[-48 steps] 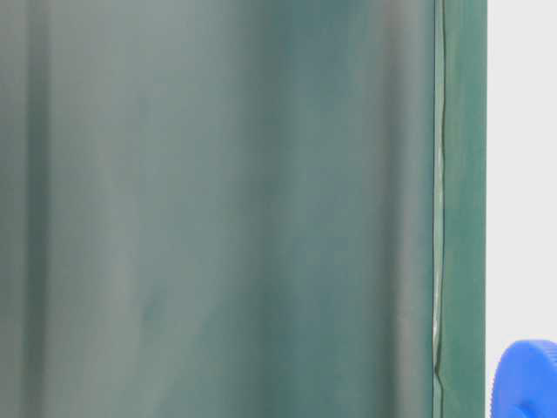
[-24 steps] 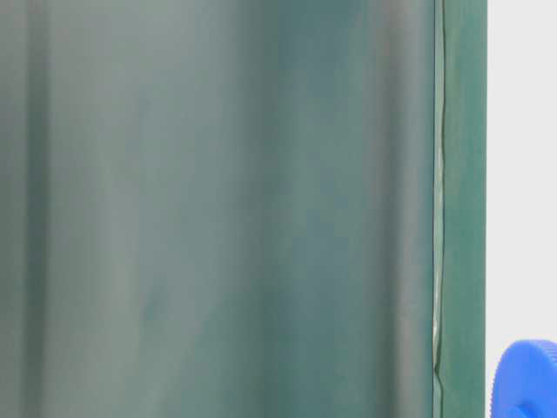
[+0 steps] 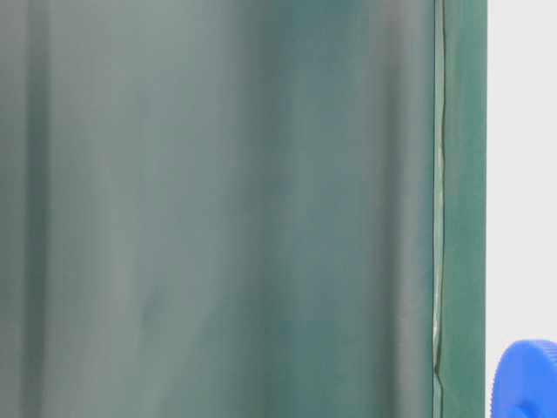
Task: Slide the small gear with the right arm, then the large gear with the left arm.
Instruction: 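Slide the small blue gear left with the right gripper toward the large gear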
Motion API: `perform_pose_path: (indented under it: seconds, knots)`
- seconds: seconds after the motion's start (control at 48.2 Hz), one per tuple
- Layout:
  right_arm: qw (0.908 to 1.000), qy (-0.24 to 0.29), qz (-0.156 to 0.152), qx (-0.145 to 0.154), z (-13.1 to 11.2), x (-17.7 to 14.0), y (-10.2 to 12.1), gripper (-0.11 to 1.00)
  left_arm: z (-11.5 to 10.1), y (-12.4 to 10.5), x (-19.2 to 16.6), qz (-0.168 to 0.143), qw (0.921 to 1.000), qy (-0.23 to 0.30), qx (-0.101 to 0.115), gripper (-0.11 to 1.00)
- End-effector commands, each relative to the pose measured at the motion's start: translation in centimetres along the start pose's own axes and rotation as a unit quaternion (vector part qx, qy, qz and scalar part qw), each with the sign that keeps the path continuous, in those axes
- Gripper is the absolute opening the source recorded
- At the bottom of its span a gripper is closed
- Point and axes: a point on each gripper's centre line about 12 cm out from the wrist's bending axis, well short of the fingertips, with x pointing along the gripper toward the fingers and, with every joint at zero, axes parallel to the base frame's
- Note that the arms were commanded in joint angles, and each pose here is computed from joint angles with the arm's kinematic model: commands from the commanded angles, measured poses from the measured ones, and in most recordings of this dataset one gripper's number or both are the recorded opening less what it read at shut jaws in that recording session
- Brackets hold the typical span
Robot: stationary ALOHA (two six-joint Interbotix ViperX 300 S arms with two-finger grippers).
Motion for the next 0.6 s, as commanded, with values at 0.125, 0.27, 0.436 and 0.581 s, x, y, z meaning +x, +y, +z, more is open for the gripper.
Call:
perform_pose_path:
  seconds: [0.125, 0.27, 0.436, 0.581]
  knots:
    - [0.9997, -0.006, 0.017, -0.018, 0.8, 1.1, 1.6, 0.5, 0.4, 0.1, 0.1, 0.002, 1.0, -0.005, -0.002, 0.0]
    - [0.9992, -0.01, 0.022, -0.033, 2.3, 2.4, 2.8, 0.5, 0.4, 0.1, 0.1, 0.002, 1.0, -0.003, -0.001, 0.0]
    - [0.9971, -0.025, 0.032, -0.065, 4.9, 4.1, 4.8, 0.5, 0.2, 0.1, 0.1, 0.002, 1.0, 0.005, -0.001, 0.0]
    - [0.9939, -0.04, 0.041, -0.094, 7.4, 5.5, 6.8, 0.5, 0.1, 0.1, 0.1, 0.002, 1.0, 0.008, 0.0, 0.0]
